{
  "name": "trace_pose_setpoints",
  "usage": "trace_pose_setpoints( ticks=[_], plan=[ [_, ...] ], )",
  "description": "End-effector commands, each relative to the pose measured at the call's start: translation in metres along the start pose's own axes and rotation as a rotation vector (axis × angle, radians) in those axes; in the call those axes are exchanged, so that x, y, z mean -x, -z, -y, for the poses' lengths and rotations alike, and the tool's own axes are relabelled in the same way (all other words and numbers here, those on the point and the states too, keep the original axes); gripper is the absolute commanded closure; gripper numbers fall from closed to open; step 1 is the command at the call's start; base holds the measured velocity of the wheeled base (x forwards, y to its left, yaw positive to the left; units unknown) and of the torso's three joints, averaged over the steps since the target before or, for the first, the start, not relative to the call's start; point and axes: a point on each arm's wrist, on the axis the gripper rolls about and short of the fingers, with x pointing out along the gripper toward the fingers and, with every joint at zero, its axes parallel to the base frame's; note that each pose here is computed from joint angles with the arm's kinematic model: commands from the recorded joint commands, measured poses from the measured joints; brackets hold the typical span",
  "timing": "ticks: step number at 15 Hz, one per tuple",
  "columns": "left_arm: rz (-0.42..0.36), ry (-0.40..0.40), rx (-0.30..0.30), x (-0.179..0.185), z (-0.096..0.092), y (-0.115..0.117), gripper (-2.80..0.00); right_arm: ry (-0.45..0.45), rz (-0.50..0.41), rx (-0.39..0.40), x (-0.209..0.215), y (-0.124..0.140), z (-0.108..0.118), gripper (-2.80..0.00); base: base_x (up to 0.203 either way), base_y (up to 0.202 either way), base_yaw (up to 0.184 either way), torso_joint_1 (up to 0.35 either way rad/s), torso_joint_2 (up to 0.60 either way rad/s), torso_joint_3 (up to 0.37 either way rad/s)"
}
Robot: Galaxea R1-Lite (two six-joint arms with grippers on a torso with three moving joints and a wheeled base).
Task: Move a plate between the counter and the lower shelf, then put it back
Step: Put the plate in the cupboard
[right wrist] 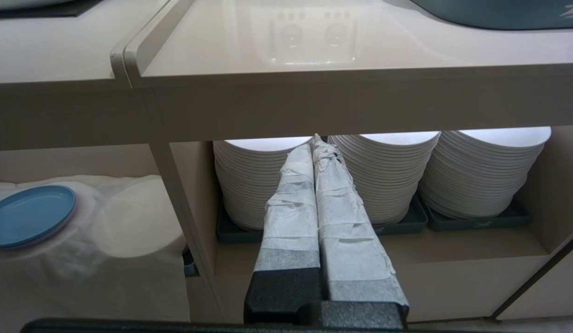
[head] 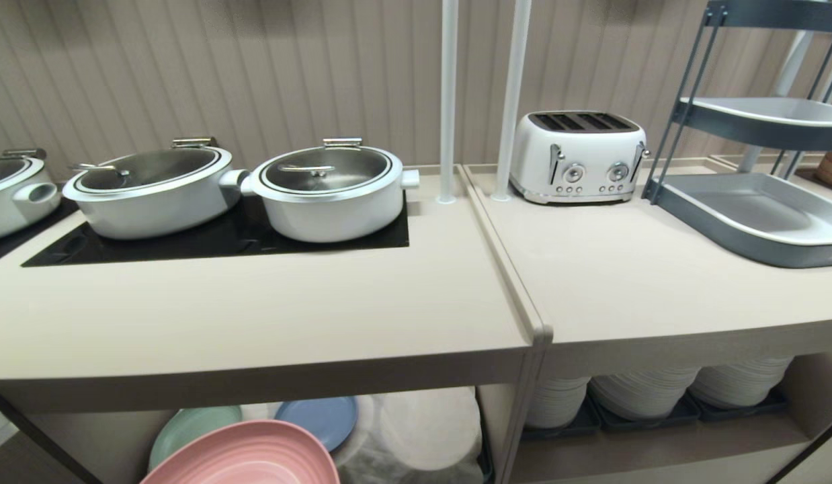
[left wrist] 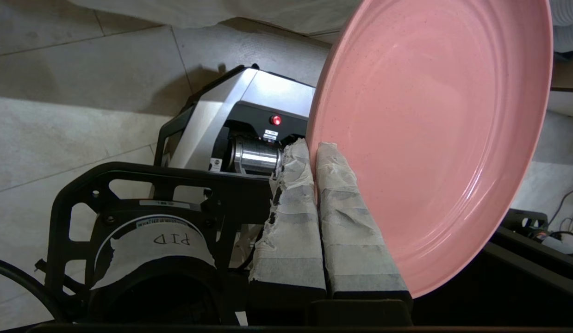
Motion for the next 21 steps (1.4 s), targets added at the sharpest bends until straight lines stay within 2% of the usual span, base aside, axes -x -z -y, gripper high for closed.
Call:
trace_pose_setpoints(
  ticks=[1,21],
  plan=[
    [-0.006,0.002,0.004,-0.0003,-0.0002,0.0007,0.00,0.000,-0.001,-0.001,-0.0001,-0.0001,0.0000,0.00,0.000,0.000,0.000,-0.168,0.35,0.193],
    [-0.018,0.003,0.007,-0.0002,-0.0001,0.0023,0.00,0.000,-0.001,-0.001,-0.0001,-0.0001,0.0000,0.00,0.000,0.000,0.000,-0.222,0.50,0.274]
  ],
)
